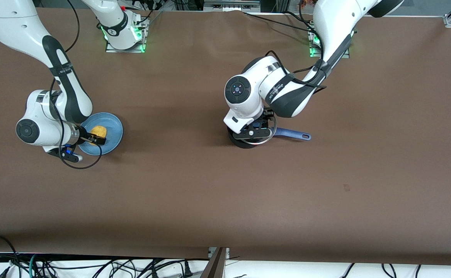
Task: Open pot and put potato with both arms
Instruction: 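Lift the lid with the left gripper while the right gripper grasps the potato, then carry the lid aside with the left gripper while the right gripper lifts the potato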
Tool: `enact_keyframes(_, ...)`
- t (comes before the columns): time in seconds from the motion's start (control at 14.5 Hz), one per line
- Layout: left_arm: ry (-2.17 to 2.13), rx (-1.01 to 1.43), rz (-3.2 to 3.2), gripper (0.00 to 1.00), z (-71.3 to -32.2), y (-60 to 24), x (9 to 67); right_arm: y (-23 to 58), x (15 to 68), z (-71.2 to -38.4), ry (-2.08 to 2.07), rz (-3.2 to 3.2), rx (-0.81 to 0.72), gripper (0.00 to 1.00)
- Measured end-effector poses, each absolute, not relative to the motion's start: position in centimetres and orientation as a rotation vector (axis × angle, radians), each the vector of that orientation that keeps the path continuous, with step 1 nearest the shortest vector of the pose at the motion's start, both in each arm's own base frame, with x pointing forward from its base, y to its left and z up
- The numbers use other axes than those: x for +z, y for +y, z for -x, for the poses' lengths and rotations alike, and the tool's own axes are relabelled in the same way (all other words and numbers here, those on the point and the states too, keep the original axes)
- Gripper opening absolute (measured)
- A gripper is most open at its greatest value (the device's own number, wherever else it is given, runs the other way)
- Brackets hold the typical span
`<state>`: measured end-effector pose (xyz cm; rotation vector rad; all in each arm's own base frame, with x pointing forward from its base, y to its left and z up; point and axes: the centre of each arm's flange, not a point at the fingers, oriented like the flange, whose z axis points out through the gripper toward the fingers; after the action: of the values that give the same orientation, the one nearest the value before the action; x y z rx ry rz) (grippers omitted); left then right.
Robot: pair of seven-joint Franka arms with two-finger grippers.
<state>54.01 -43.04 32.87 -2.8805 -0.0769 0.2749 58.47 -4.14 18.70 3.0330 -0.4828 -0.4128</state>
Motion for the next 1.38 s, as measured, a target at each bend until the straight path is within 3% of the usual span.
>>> enact_keyframes(0.07,-0.103,0.276,2.878,0.59,-54.8,-42.3,33.8,-4.2,18.5,-58.4,-0.49,-3.031,-0.417,0.9)
enact_keyframes(0.21,-0.175,0.263,2.886,0.59,-57.0,-39.7,35.5,-4.2,18.6,-58.4,-0.515,-3.024,-0.417,0.63)
enact_keyframes(0.28,-0.204,0.257,2.892,0.59,-58.3,-37.7,36.4,-4.2,18.8,-58.5,-0.52,-3.024,-0.414,0.61)
enact_keyframes(0.55,-0.283,0.252,2.917,0.59,-63.4,-27.8,39.0,-3.5,20.4,-59.5,-0.507,-3.029,-0.414,0.6)
enact_keyframes(0.83,-0.267,0.295,2.931,0.59,-66.0,-20.0,38.8,0.7,29.0,-62.4,-0.406,-3.044,-0.503,0.6)
enact_keyframes(1.03,-0.168,0.305,2.96,0.59,-66.6,-14.9,37.3,8.4,34.3,-63.6,-0.222,-3.099,-0.455,0.6)
enact_keyframes(1.38,-0.035,0.181,2.995,0.59,-64.8,-7.2,32.3,26.2,37.2,-60.8,-0.202,-3.178,-0.387,0.6)
